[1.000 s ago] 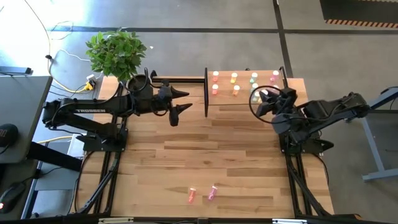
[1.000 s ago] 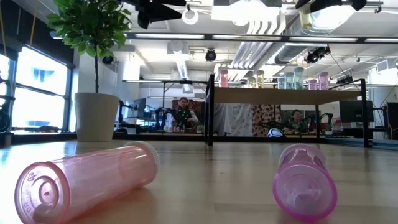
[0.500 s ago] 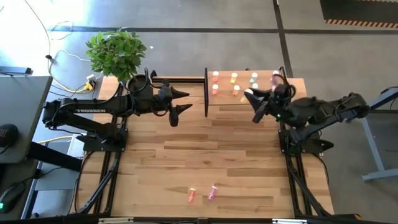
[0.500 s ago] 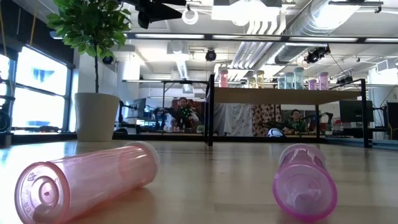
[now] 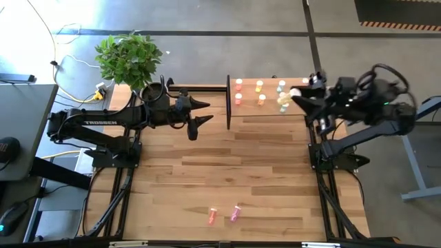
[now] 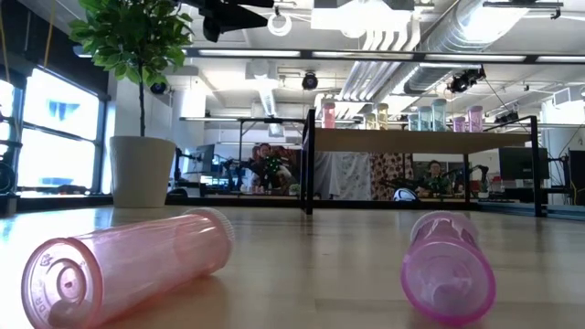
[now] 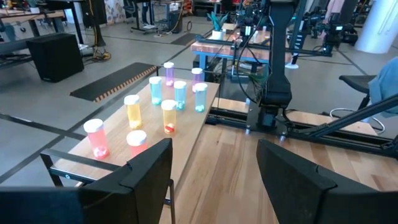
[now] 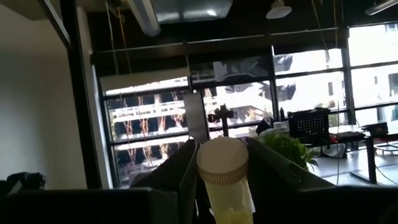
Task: Pick and place medicine bottles onto shelf by color
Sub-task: Put the yellow pill bottle on the shelf aligned with the other yellow pill bottles
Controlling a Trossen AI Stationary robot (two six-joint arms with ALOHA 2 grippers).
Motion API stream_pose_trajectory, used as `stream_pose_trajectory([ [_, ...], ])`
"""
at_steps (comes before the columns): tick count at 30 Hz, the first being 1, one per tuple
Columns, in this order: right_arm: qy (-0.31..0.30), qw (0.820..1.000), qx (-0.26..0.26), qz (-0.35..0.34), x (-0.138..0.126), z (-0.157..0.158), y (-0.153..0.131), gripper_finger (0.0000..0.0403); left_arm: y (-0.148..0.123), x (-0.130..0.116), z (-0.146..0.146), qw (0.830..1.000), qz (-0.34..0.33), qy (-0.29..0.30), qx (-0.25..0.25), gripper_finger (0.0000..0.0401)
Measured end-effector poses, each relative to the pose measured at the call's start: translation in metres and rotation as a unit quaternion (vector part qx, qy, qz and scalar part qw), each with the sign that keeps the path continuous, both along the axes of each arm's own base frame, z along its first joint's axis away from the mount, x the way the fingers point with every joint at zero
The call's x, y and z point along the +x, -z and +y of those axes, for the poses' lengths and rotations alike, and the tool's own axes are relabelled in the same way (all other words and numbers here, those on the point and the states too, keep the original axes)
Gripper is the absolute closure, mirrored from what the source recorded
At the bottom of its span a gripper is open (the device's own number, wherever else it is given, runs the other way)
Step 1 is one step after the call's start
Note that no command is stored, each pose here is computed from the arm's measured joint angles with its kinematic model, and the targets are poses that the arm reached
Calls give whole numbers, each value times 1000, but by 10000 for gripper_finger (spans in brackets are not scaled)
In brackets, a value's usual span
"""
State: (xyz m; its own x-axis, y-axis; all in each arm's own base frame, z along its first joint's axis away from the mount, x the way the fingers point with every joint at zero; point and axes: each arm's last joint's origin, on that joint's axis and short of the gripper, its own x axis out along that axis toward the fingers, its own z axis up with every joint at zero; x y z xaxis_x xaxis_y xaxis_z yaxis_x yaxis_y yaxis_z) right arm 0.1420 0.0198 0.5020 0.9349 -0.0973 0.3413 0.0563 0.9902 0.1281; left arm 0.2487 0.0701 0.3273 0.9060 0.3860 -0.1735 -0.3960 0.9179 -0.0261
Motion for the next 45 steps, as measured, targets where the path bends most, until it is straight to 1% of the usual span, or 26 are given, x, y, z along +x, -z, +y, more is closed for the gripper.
stream_pose_trajectory([
  [4,11,998,-41,43,-22,-4,-13,297,0,0,0,1000,0,0,1,178],
  [6,16,995,-64,69,-30,-6,-14,297,0,0,0,1000,0,0,1,178],
  [8,25,993,-74,89,-35,-7,-11,297,0,0,0,1000,1,0,1,178],
  [13,74,985,-63,141,-40,-12,12,297,0,0,0,1000,-5,-2,-11,178],
  [19,107,979,-10,175,-41,-14,57,297,0,0,0,1000,-6,-3,-15,178],
  [22,114,979,19,170,-39,-14,78,297,0,0,0,1000,-6,-3,-15,178],
  [27,138,976,48,159,-33,-14,113,297,0,0,0,1000,-6,-3,-15,178],
  [32,182,969,76,150,-19,-14,149,297,0,0,0,1000,-7,-3,-15,178],
  [39,228,963,101,105,2,-12,196,297,0,0,0,1000,-7,-3,-16,178],
  [42,234,962,114,86,10,-11,210,297,0,0,0,1000,-7,-3,-16,178],
  [45,234,962,116,76,19,-9,215,297,0,0,0,1000,-7,-3,-16,178],
])
